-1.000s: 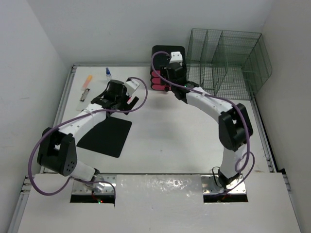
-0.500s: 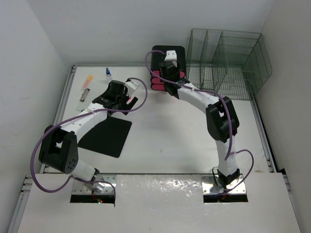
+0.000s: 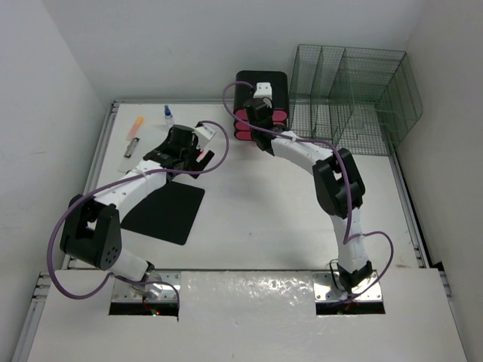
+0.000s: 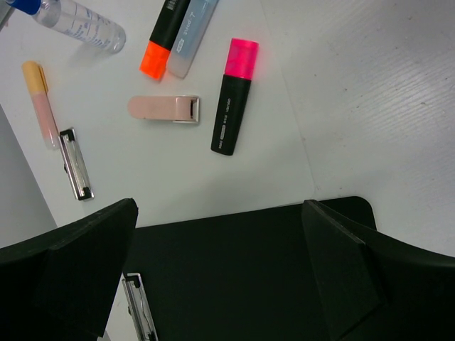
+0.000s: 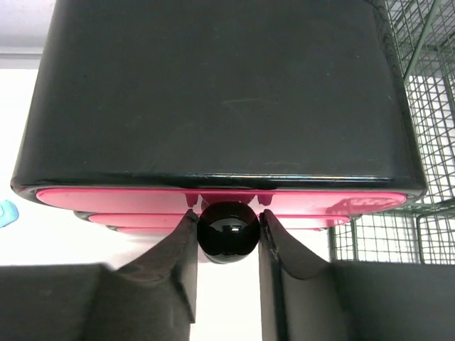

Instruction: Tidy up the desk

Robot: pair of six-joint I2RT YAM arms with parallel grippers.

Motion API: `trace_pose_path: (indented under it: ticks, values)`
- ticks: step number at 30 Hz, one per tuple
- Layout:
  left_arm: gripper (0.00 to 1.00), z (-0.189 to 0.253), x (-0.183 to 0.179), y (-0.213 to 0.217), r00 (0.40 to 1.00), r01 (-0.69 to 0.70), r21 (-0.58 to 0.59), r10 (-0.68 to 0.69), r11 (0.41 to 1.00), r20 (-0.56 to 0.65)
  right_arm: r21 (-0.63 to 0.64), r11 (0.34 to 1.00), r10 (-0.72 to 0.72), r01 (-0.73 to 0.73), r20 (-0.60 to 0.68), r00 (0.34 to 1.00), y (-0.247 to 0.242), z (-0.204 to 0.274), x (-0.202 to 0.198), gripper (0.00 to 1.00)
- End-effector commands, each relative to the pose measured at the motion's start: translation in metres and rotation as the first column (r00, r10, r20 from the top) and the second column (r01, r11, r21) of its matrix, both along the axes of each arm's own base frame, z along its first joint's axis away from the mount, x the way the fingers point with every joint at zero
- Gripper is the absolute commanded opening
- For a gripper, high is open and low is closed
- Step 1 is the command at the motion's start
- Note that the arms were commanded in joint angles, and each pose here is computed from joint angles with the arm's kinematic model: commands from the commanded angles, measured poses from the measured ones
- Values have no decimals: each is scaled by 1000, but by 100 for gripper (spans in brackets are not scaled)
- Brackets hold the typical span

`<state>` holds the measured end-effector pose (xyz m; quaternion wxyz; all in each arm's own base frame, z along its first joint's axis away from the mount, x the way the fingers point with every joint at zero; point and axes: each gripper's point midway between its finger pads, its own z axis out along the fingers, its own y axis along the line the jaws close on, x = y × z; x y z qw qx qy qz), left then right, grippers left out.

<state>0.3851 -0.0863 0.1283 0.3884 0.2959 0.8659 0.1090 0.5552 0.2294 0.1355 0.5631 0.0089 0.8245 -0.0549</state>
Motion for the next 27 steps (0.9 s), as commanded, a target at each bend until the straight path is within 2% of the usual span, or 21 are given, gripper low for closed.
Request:
trace_pose_path:
  ticks: [1,2,5,11,23,26,27]
  values:
    - [100,9,6,-2,999,-4,-19,5,1000,43,49,998,-42,39,76,996,-4,26,5,22]
    - [100,9,7,-1,999,-9,-17,10,1000,45,51,998,-44,41,77,996,-5,26,3,14]
    - [99,8,7,-1,999,-12,-19,12,1000,45,66,997,-37,32,74,997,-10,22,-11,0]
    - [100,2,9,-2,999,-14,-17,14,1000,38,58,998,0,-2,29,1000,-8,1,-42,0]
    - [100,-8,10,4,999,-28,14,28,999,39,61,993,101,-101,7,995,-2,1,-105,0]
    - [100,-13,10,8,999,-31,20,31,999,28,68,990,129,-128,-20,991,1,-3,-112,7]
    - [100,-15,12,9,999,-30,26,30,999,24,70,988,141,-139,-28,990,2,-4,-113,15]
